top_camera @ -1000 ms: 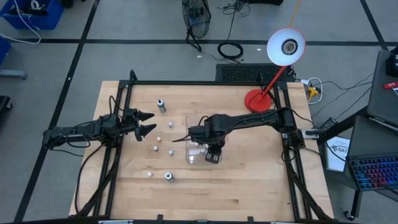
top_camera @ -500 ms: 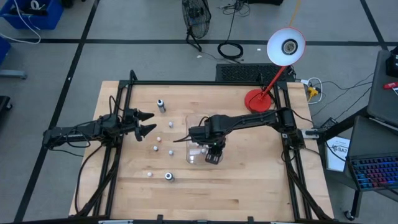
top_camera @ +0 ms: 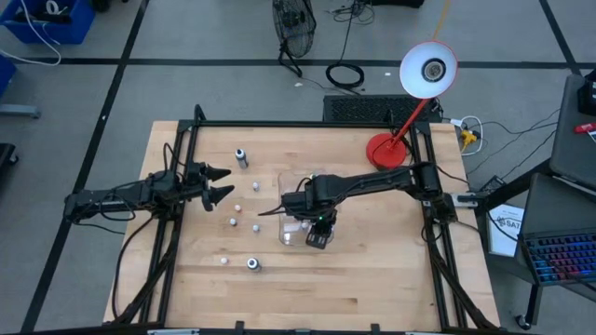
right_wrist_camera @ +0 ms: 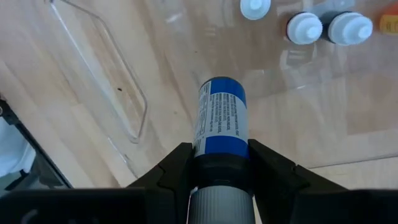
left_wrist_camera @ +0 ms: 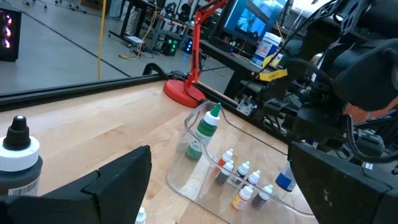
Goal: Pick & Place food coloring
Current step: Put the big blue food coloring bottle into the transparent bin
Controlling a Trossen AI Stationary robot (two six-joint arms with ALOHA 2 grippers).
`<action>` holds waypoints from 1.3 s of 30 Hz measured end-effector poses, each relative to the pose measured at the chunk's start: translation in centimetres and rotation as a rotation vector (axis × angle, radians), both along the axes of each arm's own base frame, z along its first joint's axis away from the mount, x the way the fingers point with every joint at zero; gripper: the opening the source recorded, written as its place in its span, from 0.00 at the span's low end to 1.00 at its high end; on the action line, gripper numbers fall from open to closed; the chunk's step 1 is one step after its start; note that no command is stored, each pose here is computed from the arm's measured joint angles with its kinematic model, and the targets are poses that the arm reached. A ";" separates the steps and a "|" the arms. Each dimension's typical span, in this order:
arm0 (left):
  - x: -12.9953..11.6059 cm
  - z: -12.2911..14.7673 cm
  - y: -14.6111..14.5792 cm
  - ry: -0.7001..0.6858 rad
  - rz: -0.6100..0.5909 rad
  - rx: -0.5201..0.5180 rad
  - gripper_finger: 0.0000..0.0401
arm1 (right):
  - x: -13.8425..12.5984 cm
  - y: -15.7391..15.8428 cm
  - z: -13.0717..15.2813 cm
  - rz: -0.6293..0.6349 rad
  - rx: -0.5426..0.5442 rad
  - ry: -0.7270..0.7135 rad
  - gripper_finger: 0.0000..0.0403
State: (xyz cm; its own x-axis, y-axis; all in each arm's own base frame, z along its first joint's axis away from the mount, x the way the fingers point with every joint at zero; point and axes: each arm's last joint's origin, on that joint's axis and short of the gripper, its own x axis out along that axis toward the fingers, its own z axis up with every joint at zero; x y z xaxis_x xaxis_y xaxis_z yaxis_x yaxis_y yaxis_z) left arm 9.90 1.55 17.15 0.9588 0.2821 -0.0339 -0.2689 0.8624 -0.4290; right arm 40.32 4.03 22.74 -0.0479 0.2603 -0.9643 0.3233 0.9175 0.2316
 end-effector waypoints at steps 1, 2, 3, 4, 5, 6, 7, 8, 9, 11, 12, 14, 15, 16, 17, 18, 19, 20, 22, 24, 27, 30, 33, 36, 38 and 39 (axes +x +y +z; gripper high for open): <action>0.0 0.0 0.0 0.000 0.000 0.000 0.94 | 0.0 0.0 -0.4 0.008 -0.001 0.006 0.30; 0.0 0.0 0.0 0.000 0.000 0.000 0.94 | 0.0 0.0 -0.7 0.015 0.000 0.016 0.30; 0.0 0.0 0.0 0.000 0.000 0.000 0.94 | 0.0 0.0 -1.1 0.018 -0.001 0.024 0.30; 0.0 0.0 0.0 0.001 0.000 0.000 0.94 | -0.1 0.0 -1.5 0.019 -0.001 0.032 0.30; 0.0 0.0 0.0 0.001 0.000 0.000 0.94 | -0.1 0.0 -1.8 0.019 -0.001 0.037 0.29; 0.0 0.0 0.0 0.000 0.000 0.000 0.94 | -0.2 0.0 -2.1 0.020 -0.002 0.045 0.29; 0.0 0.0 0.0 -0.001 0.000 0.000 0.94 | -0.4 0.0 -2.3 0.020 -0.002 0.056 0.30; 0.0 0.0 0.0 0.001 0.000 0.000 0.94 | -0.4 0.0 -2.6 0.019 -0.002 0.064 0.30; 0.0 0.0 0.0 0.002 0.000 0.000 0.94 | -0.5 0.0 -2.8 0.019 -0.001 0.071 0.32; 0.0 0.0 0.0 0.001 0.000 0.000 0.94 | -0.6 -0.1 -2.9 0.018 -0.001 0.076 0.34; 0.0 0.0 0.0 0.001 0.000 0.000 0.94 | -0.6 -0.1 -2.9 0.018 -0.001 0.077 0.36; 0.0 0.0 0.0 0.001 0.000 0.000 0.94 | -0.6 -0.1 -3.0 0.018 -0.001 0.077 0.38; 0.0 0.0 0.0 0.000 0.000 0.000 0.94 | -0.6 -0.1 -3.0 0.018 -0.001 0.077 0.38; 0.0 0.0 0.0 0.001 0.000 0.000 0.94 | -0.7 -0.1 -3.0 0.018 -0.001 0.078 0.39; 0.0 0.0 0.0 0.000 0.000 0.000 0.94 | -0.6 -0.1 -3.0 0.018 -0.001 0.078 0.39; 0.0 0.0 0.0 0.000 0.000 0.000 0.94 | -0.6 -0.1 -3.0 0.018 -0.001 0.078 0.39; 0.0 0.0 0.0 0.000 0.000 0.000 0.94 | -0.6 -0.1 -3.0 0.015 -0.001 0.078 0.39; 0.0 0.0 0.0 0.001 0.000 0.000 0.94 | -0.6 -0.1 -3.0 0.009 -0.002 0.080 0.39; 0.0 0.0 0.0 0.000 0.000 0.000 0.94 | -0.7 0.0 -3.0 -0.006 0.002 0.085 0.38; 0.0 0.0 0.0 0.001 0.000 0.000 0.94 | -0.6 0.0 -3.0 -0.011 0.022 0.083 0.39; 0.0 0.0 0.0 0.001 0.000 0.000 0.94 | -0.5 0.0 -3.0 -0.022 0.040 0.075 0.41; 0.0 0.0 0.0 0.000 0.000 0.000 0.94 | -0.3 0.1 -3.1 -0.035 0.043 0.064 0.42; 0.0 0.0 0.0 0.000 0.000 0.000 0.94 | -0.3 0.1 -3.1 -0.035 0.043 0.063 0.43; 0.0 0.0 0.0 0.000 0.000 0.000 0.94 | -0.3 0.0 -3.1 -0.036 0.043 0.063 0.43; 0.0 0.0 0.0 0.000 0.000 0.000 0.94 | -0.3 0.0 -3.1 -0.036 0.043 0.063 0.43; 0.0 0.0 0.0 0.001 0.000 0.000 0.94 | -0.3 0.0 -3.1 -0.036 0.043 0.063 0.43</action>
